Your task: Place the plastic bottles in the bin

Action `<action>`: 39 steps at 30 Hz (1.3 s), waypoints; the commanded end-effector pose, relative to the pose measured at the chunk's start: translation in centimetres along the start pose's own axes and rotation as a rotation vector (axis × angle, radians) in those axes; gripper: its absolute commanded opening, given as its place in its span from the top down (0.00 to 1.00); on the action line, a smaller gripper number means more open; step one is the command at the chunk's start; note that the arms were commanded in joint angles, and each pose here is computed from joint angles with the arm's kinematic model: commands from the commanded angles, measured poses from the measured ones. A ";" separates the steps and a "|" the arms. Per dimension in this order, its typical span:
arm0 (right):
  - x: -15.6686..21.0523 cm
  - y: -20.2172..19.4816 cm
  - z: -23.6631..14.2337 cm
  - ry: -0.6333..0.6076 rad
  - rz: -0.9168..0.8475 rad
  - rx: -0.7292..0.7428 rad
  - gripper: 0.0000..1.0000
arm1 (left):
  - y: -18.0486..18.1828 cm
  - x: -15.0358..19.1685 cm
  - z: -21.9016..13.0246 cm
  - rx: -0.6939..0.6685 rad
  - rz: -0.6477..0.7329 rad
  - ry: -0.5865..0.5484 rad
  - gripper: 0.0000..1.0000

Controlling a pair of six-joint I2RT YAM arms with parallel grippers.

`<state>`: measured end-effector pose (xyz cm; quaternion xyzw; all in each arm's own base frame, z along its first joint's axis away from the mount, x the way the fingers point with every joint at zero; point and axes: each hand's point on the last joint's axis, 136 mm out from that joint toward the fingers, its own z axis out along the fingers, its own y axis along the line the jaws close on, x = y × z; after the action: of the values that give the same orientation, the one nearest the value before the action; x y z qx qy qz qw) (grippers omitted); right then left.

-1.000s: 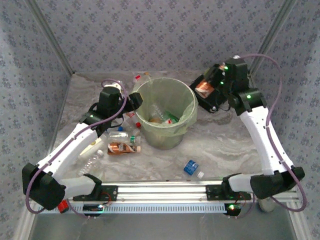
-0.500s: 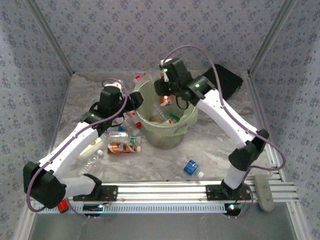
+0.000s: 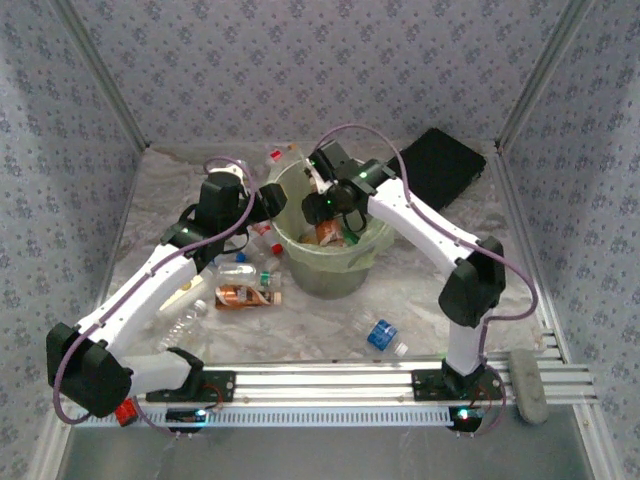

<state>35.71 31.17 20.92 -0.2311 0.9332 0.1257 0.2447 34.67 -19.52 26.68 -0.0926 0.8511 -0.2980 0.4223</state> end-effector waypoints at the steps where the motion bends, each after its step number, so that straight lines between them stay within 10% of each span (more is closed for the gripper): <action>1: 1.3 0.1 2.1 0.056 0.036 -0.015 0.44 | 1.4 1.5 0.2 -0.050 0.007 0.044 0.27; 17: 1.0 0.7 1.1 0.051 0.016 -0.029 0.14 | 1.5 1.5 -0.1 -0.053 0.009 0.039 0.27; 30: -2.9 1.3 -12.7 -0.247 -0.114 -0.068 0.09 | 1.6 1.6 0.1 -0.060 0.015 0.044 0.27; 39: 1.8 -1.8 -18.0 -0.297 -0.179 0.005 0.00 | 1.5 1.5 0.2 -0.063 0.028 0.048 0.27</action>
<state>29.29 24.88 36.59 -0.2744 0.8546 0.1702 0.4066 34.66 -19.41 26.71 -0.0938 0.8507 -0.2958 0.4242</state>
